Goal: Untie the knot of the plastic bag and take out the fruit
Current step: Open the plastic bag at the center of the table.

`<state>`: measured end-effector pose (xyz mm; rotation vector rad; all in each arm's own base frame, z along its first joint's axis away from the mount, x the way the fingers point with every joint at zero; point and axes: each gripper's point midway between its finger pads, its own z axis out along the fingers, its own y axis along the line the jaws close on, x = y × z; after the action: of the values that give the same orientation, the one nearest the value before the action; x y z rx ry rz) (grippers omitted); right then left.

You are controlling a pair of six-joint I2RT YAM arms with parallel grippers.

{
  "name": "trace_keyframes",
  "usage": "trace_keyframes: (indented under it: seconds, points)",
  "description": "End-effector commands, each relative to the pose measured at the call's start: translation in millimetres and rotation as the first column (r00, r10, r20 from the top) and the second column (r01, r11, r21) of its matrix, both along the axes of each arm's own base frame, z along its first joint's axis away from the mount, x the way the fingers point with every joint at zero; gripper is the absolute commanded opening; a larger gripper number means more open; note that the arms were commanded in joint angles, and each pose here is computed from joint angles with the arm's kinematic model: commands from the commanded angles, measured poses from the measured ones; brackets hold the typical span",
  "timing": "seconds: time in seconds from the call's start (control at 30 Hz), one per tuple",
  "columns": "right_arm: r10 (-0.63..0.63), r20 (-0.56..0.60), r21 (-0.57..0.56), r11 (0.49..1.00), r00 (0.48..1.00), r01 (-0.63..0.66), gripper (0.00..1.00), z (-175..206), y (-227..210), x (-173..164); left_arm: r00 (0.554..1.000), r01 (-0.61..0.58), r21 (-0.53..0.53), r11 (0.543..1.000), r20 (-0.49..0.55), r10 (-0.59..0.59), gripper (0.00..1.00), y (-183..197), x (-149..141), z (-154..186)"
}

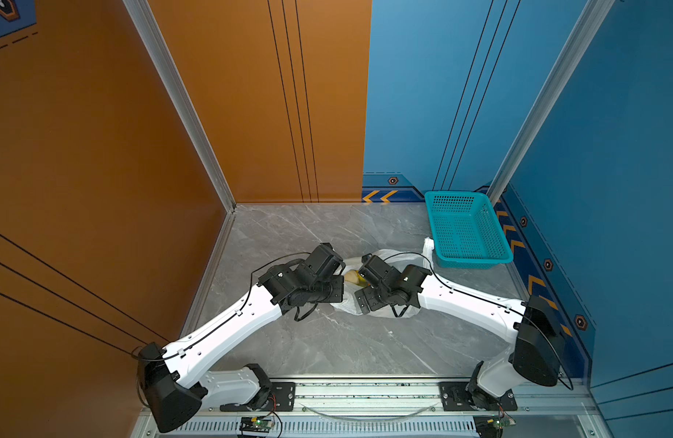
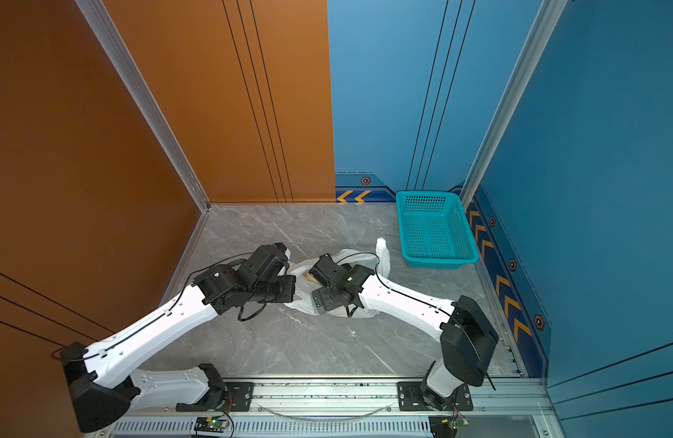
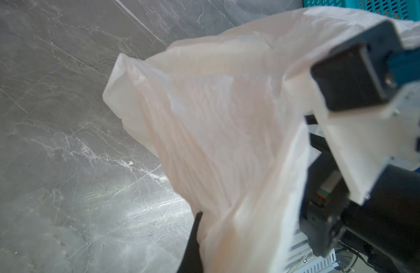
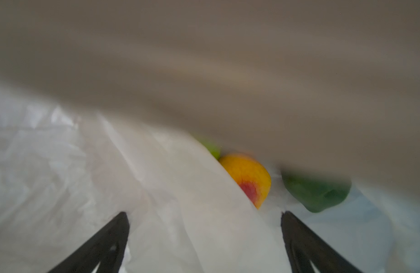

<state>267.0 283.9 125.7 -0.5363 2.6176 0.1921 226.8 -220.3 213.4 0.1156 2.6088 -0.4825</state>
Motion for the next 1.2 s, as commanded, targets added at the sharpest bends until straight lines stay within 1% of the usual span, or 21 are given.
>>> trace_keyframes:
  seconds: [0.0,0.17,0.23,0.3,0.4,0.47,0.6,0.63,0.67,0.7,0.77,0.87,0.93,1.03,1.17]
  points:
    - [-0.072,0.073,0.129,0.99,0.995,0.062,1.0,14,17,42,0.999,0.031,0.039,0.999,-0.024,-0.03,0.0,1,-11,-9]
    - [-0.168,0.194,0.172,0.976,0.966,0.135,1.0,30,12,94,0.997,0.055,0.114,0.992,-0.058,-0.049,0.0,8,-23,-23]
    - [-0.226,0.248,0.186,0.966,0.942,0.182,1.0,37,2,113,0.996,0.066,0.147,0.987,-0.069,-0.056,0.0,11,-27,-27]
    - [-0.305,0.304,0.211,0.946,0.903,0.248,1.0,44,-13,133,0.996,0.068,0.182,0.981,-0.077,-0.055,0.0,16,-31,-29]
    - [-0.396,0.343,0.251,0.912,0.852,0.323,1.0,50,-36,154,0.994,0.065,0.199,0.978,-0.096,-0.046,0.0,20,-36,-33]
    - [-0.405,0.341,0.261,0.908,0.849,0.328,1.0,50,-39,159,0.994,0.061,0.206,0.977,-0.099,-0.041,0.0,22,-36,-34]
    - [-0.32,0.329,0.225,0.94,0.888,0.255,1.0,47,-22,151,0.997,0.052,0.214,0.976,-0.073,-0.037,0.01,24,-30,-27]
    - [-0.295,0.327,0.209,0.949,0.898,0.235,1.0,45,-18,146,0.997,0.051,0.207,0.977,-0.061,-0.039,0.1,23,-28,-22]
    - [-0.279,0.326,0.196,0.955,0.903,0.225,1.0,44,-16,143,0.998,0.052,0.201,0.978,-0.045,-0.043,0.22,23,-25,-16]
    - [-0.252,0.32,0.186,0.962,0.913,0.201,1.0,42,-8,135,0.999,0.048,0.196,0.979,-0.03,-0.043,0.36,23,-23,-11]
    - [-0.225,0.317,0.175,0.969,0.922,0.176,1.0,41,0,124,0.999,0.027,0.179,0.983,0.015,-0.03,0.67,26,-16,4]
    - [-0.209,0.315,0.168,0.972,0.926,0.163,1.0,41,5,115,0.996,0.0,0.16,0.987,0.088,-0.015,0.91,30,-6,28]
    - [-0.208,0.315,0.168,0.972,0.926,0.162,1.0,41,7,110,0.993,-0.001,0.159,0.987,0.12,-0.018,0.99,30,0,40]
    - [-0.21,0.317,0.176,0.971,0.925,0.16,1.0,45,10,105,0.989,0.01,0.186,0.983,0.142,-0.037,0.98,27,9,45]
    - [-0.224,0.314,0.195,0.966,0.922,0.168,1.0,49,11,103,0.99,0.027,0.274,0.961,0.127,-0.064,0.98,22,21,29]
